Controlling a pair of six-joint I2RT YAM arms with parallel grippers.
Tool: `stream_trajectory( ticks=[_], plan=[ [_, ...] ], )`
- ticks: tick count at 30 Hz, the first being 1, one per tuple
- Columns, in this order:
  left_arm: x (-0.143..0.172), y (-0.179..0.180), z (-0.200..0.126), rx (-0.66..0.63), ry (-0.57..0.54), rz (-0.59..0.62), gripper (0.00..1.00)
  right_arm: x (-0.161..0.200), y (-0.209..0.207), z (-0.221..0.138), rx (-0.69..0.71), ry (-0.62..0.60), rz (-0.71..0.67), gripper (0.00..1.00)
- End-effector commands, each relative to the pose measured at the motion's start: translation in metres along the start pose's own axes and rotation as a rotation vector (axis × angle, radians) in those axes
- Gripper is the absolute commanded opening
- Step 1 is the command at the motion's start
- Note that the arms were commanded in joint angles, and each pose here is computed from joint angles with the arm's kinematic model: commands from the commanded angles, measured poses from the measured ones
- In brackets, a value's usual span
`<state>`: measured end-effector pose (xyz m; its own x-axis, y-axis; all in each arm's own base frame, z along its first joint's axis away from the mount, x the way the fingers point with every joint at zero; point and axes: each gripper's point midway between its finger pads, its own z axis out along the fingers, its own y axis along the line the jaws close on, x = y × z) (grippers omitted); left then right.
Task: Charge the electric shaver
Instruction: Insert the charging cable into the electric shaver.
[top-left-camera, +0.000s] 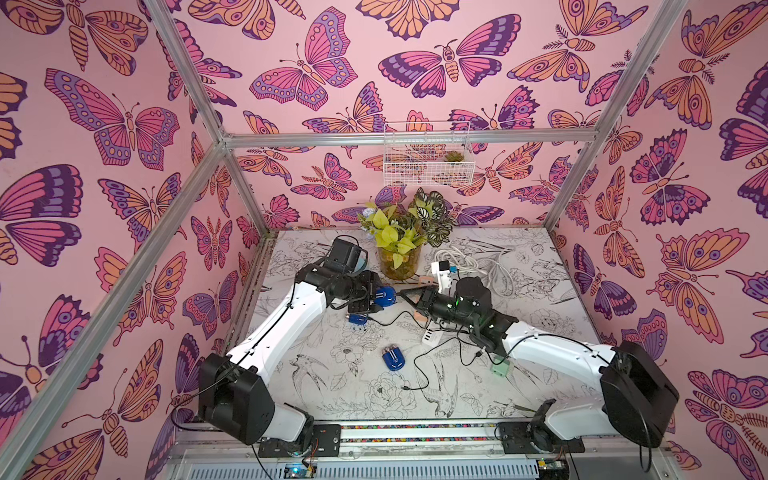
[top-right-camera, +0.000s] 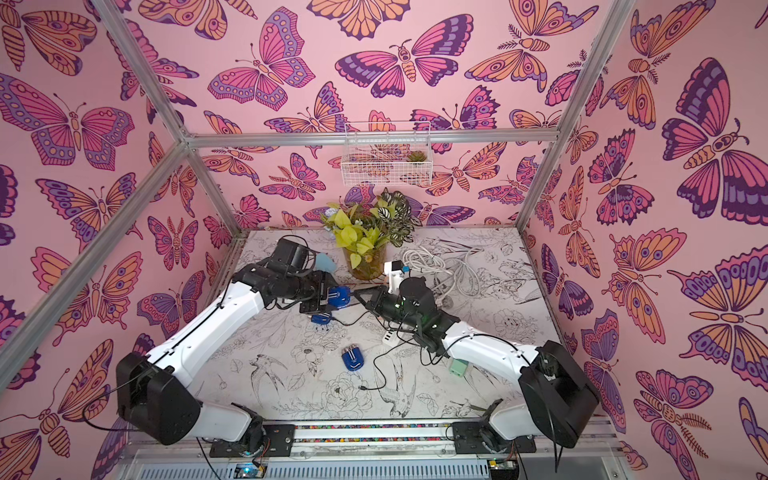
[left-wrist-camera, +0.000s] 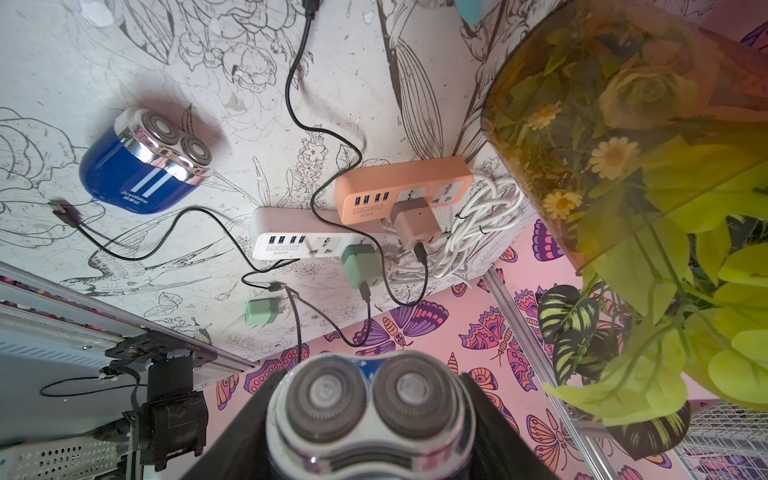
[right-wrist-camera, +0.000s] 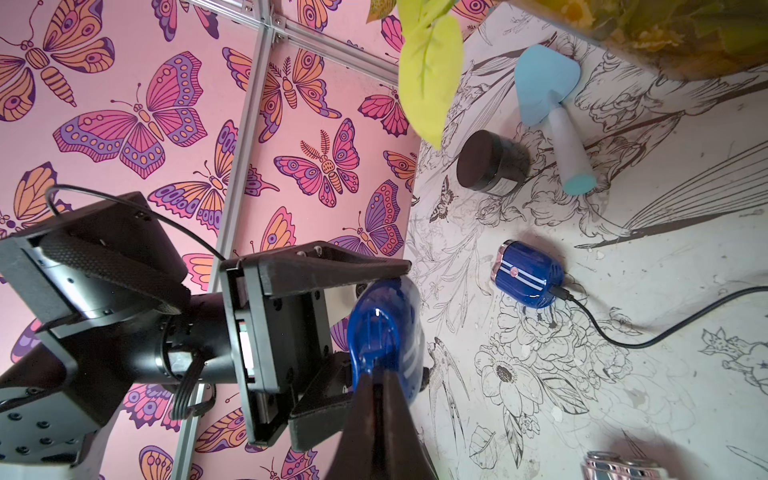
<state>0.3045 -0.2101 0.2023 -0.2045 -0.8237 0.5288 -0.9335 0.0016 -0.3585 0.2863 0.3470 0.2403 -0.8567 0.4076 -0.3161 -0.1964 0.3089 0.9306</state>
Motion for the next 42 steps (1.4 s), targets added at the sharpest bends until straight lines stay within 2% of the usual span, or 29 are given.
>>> stream_trajectory(
  ticks=[1,11,23,27,42],
  plan=[
    [0.008,0.003,0.004,-0.018,0.033,0.006,0.0,0.003,0.011,0.001,0.014,0.016,-0.045,0.0],
    [0.01,0.003,0.005,-0.015,0.021,-0.001,0.0,0.003,0.005,-0.004,0.111,0.014,-0.101,0.0],
    [0.015,-0.002,0.007,-0.007,0.03,0.012,0.0,0.009,0.02,0.008,0.065,0.06,-0.118,0.0],
    [0.018,-0.005,0.006,0.004,0.037,0.018,0.0,0.011,0.013,0.01,0.085,0.07,-0.116,0.0],
    [0.052,-0.028,-0.008,0.094,0.143,0.055,0.0,0.028,-0.007,0.031,0.093,0.139,-0.05,0.0]
  ],
)
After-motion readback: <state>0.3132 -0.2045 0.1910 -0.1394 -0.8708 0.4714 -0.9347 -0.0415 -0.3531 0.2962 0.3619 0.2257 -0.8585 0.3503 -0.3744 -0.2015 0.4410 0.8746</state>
